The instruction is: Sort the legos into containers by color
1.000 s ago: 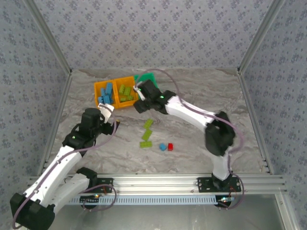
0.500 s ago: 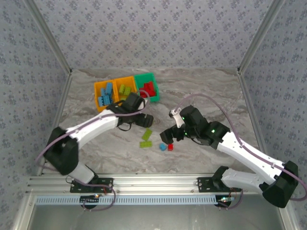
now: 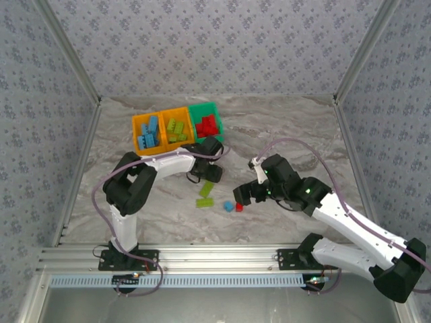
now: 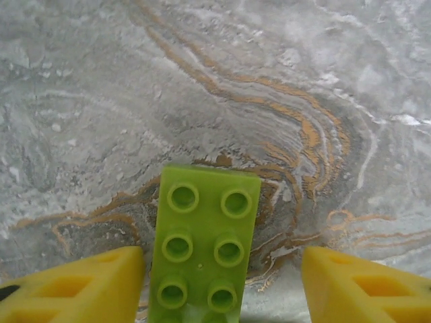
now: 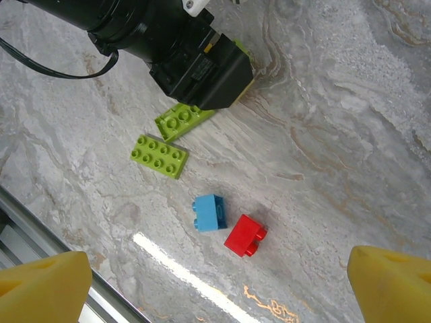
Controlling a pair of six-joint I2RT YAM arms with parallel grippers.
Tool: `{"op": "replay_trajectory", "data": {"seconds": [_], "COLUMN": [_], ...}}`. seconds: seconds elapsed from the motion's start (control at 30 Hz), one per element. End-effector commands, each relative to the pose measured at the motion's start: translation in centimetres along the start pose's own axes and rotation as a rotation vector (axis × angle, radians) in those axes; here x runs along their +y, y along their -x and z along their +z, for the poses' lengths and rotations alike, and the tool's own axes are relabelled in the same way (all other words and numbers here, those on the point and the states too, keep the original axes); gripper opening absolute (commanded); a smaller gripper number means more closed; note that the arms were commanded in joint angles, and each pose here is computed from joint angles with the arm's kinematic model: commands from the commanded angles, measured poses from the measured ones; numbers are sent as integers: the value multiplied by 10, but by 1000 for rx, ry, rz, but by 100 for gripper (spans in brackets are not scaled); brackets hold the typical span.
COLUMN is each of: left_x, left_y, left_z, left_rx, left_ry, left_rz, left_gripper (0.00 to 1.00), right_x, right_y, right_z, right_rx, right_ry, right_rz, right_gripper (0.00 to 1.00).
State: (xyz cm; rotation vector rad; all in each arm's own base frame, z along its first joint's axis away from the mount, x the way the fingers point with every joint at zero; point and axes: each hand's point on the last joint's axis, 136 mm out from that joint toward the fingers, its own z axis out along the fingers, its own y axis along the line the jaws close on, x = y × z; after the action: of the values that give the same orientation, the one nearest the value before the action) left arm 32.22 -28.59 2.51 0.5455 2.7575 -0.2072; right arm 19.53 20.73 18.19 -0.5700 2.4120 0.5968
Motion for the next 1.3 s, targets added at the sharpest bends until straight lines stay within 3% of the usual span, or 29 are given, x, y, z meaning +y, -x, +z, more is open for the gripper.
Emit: {"op": "replay_trajectory", "data": {"seconds": [0.0, 0.23, 0.4, 0.53, 0.63, 0.83, 0.93, 1.13, 1.27], "left_x": [0, 9, 16, 43, 79, 145, 163, 177, 164], "left_y": [4, -5, 28, 69, 93, 140, 161, 185, 182], "left_z": [1, 10, -41, -102, -121, -105, -88, -83, -108], "left_rx": [-14, 16, -145, -359, -435, -464, -432, -418, -443], "left_ry": [30, 73, 115, 213, 262, 262, 254, 265, 190], "left_rz": [8, 32, 43, 18, -56, -240, -273, -271, -274], "left_gripper": [52, 35, 31, 32, 33, 34, 39, 53, 55], "right_x": [-2, 7, 7, 1, -3, -4, -4, -6, -7], "right_y": [-1, 8, 15, 18, 18, 18, 19, 11, 12], "right_z": [0, -1, -9, -17, -20, -22, -28, -36, -38], "right_rx": [-6, -38, -68, -103, -123, -142, -140, -115, -134], "right_ry": [-1, 44, 41, 9, -7, 0, -3, -18, -15], "right_rz": [35, 64, 78, 91, 112, 146, 161, 186, 189], "right_gripper": [100, 100, 100, 100, 100, 100, 100, 100, 100]}}
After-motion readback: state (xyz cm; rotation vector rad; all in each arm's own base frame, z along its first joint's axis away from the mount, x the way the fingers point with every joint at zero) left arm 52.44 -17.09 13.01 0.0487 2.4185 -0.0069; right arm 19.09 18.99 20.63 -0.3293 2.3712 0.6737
